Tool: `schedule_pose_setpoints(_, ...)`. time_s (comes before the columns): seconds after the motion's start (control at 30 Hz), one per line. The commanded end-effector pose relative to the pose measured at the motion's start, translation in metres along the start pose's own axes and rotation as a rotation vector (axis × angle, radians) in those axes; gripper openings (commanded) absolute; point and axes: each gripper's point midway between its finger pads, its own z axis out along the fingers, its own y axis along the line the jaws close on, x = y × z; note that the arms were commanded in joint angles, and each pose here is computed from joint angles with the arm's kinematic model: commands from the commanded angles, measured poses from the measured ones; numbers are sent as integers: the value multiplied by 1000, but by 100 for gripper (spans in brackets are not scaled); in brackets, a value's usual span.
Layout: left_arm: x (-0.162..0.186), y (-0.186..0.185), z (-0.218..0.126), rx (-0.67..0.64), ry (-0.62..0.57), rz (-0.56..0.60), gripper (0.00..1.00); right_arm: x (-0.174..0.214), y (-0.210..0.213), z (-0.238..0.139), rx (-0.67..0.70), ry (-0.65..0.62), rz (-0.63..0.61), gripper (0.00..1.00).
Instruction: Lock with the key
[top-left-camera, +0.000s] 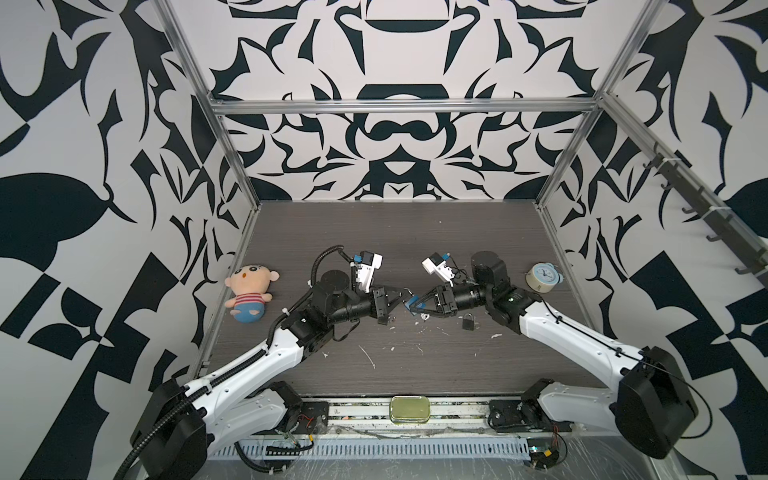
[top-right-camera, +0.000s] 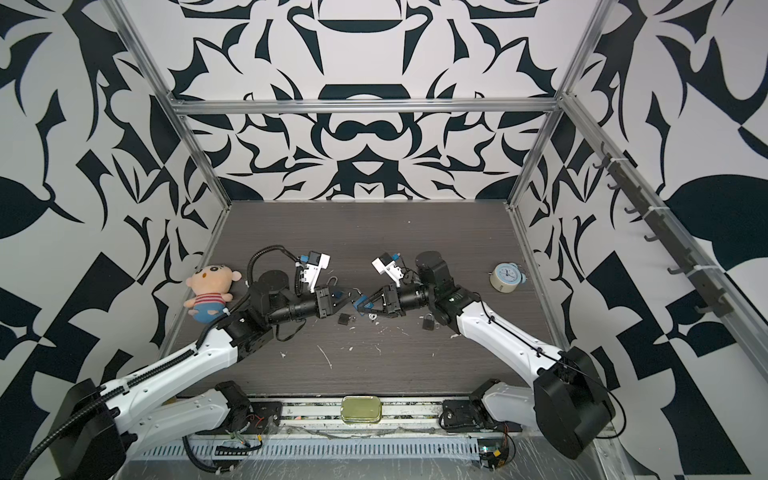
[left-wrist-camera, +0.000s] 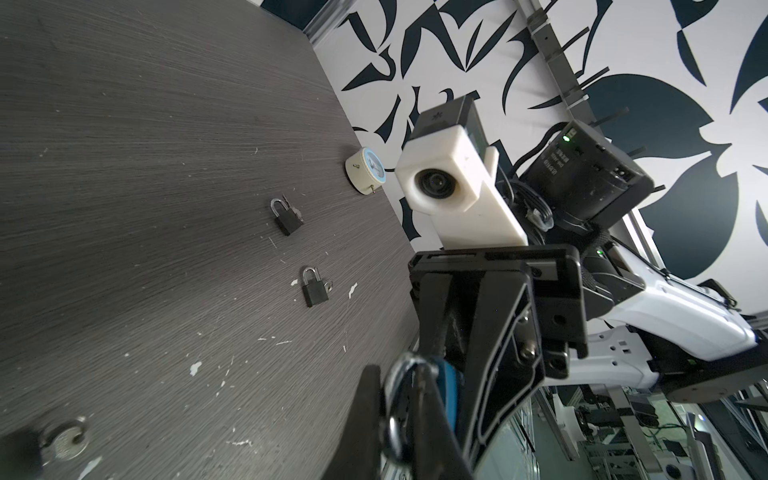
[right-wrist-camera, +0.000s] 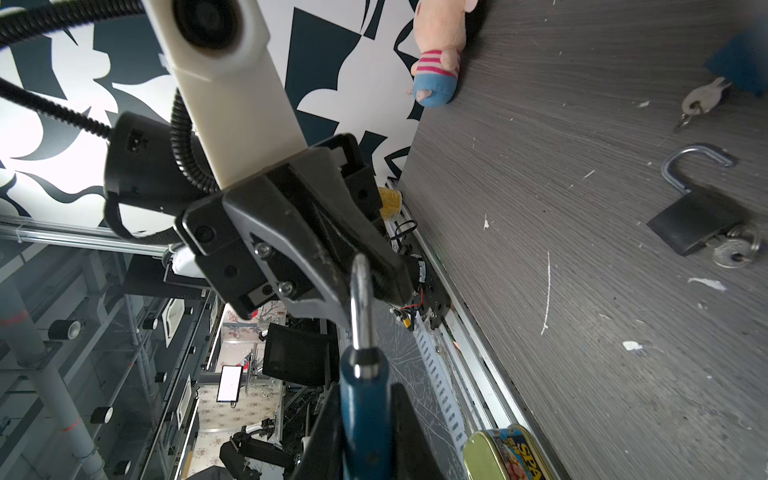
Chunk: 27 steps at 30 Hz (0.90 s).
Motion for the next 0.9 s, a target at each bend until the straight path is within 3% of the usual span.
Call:
schedule_pose_setpoints(0.0,114,4,2,50,418,-52,0,-77,73,-18,-82,-296,-352,0)
schedule_pose_setpoints(0.53,122,0,7,39,415,-48,0,-101,49,-12,-82,-306,-328,0)
schedule_pose_setpoints(0.67,97,11,5,-60,301,-25,0,-93,36,-10,-55,-283,-306,0)
schedule_pose_setpoints(0.87,47,16,-4,-75,158,-53,0,-76,14,-12,20,-272,-272,0)
